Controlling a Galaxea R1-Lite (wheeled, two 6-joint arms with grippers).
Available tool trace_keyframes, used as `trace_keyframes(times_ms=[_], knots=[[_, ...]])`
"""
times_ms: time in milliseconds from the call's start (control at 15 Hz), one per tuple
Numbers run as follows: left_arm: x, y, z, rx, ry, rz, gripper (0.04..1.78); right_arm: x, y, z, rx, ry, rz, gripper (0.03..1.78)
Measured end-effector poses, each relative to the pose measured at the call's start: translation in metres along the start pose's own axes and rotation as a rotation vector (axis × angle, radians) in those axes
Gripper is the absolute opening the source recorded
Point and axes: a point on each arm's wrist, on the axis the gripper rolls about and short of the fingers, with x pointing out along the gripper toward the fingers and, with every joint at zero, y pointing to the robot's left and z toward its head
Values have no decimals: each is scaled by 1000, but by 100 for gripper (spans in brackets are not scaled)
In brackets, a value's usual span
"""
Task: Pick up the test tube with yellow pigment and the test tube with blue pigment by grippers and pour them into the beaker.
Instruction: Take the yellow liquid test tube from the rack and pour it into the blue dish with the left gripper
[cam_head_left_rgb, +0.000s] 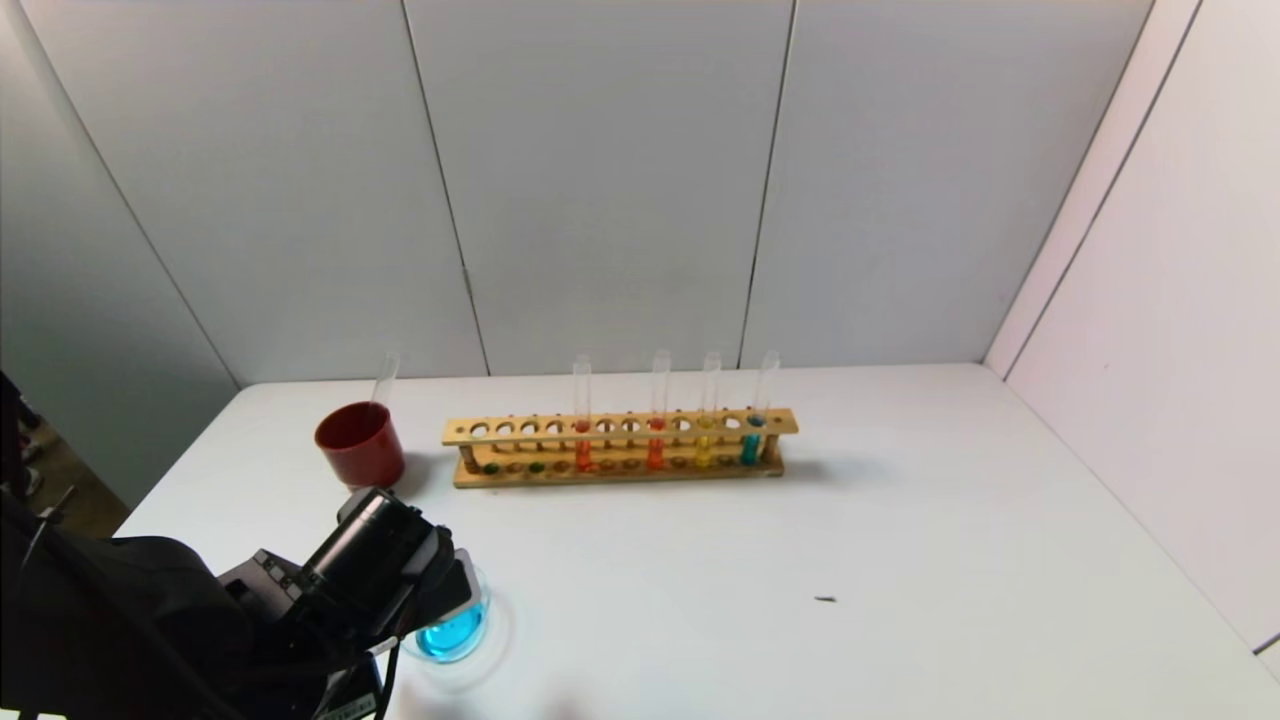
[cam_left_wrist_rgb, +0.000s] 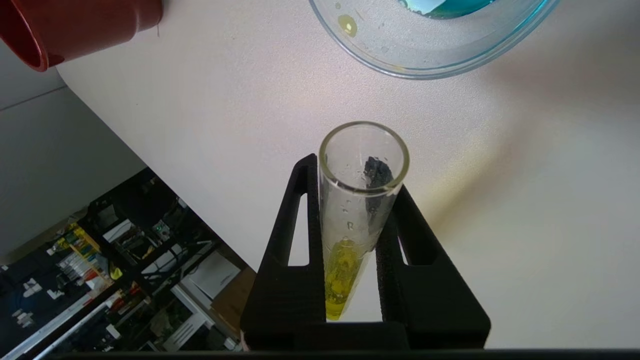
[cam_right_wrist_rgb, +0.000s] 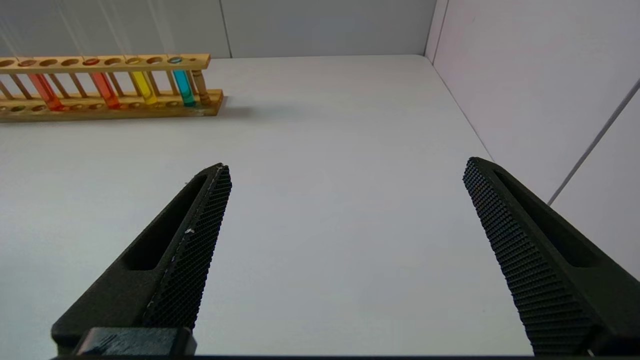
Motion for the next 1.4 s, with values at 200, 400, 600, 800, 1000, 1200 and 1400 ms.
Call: trace_keyframes(times_ms=[200,400,600,800,1000,1200,1400], knots=[[3,-2,8,27,18,-1,33,0,0,0,0,0,0,170],[7,-2,14,44,39,-6,33,0,0,0,0,0,0,170],[13,-2,18,81,77,-7,33,0,0,0,0,0,0,170],[18,-2,23,109,106,-17,33,0,0,0,0,0,0,170],[21,-2,27,140,142,-33,33,0,0,0,0,0,0,170],[20,0,28,172,184,-50,33,0,0,0,0,0,0,170],[19,2,30,200,207,-65,33,0,0,0,0,-1,0,170]])
